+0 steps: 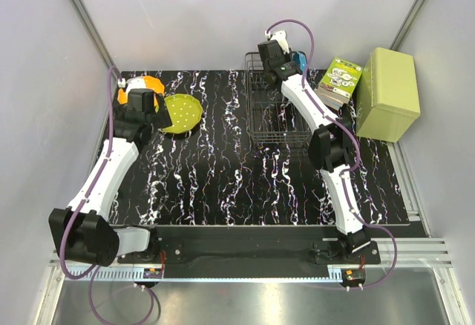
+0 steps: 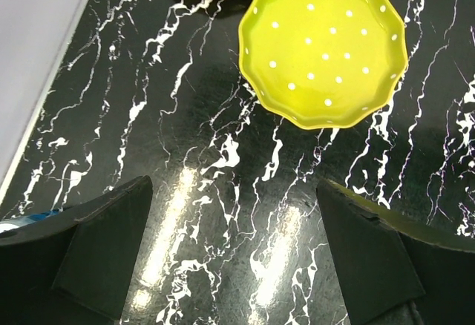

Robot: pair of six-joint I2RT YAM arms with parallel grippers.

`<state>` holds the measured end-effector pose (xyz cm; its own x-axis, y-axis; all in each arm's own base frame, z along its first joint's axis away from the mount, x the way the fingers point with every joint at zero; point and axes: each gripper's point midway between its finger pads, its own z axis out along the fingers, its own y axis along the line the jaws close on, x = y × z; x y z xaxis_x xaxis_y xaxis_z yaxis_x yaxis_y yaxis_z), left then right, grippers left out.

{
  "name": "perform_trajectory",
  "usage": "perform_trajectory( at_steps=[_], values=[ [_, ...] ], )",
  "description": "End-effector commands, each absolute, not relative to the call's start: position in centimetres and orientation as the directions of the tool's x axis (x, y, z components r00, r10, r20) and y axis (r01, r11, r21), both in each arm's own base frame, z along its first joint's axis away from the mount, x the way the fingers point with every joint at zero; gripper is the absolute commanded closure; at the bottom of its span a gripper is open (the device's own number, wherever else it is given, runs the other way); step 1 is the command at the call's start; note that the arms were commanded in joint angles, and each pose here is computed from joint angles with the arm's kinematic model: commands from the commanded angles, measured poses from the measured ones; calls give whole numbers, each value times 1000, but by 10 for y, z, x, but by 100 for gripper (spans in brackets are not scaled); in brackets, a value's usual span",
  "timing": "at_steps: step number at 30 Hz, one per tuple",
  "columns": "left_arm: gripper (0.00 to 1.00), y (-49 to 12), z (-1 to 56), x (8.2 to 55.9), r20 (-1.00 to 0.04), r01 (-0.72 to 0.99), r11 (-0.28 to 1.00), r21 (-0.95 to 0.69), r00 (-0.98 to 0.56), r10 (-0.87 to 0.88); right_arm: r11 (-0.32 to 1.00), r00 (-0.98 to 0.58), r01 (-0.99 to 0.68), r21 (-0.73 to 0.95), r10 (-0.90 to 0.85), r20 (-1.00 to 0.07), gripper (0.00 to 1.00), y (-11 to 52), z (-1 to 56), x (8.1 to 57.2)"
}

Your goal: Load the plates into the dish rack

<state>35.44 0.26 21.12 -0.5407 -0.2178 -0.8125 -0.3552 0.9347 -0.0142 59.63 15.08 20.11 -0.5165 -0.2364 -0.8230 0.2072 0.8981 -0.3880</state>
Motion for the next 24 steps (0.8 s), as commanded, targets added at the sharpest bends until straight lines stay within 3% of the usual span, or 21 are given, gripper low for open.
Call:
perform_trajectory(
  at_steps=[1, 6, 14, 21, 24],
  values=[
    [1, -4, 221, 367, -833, -335, 940, -64, -500, -236, 905, -394, 306, -297, -163, -904, 97, 139, 247, 612],
    [1, -4, 215, 367, -824, -334, 941, -54, -517, -231, 894, -431, 306, -328, -177, -885, 94, 132, 230, 612],
    [1, -8, 212, 369, -817, -316, 947, -64, -528, -232, 891, -432, 295, -344, -196, -880, 48, 132, 235, 611],
    [1, -9, 215, 378, -820, -299, 953, -43, -535, -205, 892, -415, 295, -344, -205, -886, 40, 129, 259, 599],
    [1, 5, 214, 393, -832, -308, 949, 69, -542, -116, 900, -389, 281, -333, -211, -897, 37, 136, 280, 590]
  ],
)
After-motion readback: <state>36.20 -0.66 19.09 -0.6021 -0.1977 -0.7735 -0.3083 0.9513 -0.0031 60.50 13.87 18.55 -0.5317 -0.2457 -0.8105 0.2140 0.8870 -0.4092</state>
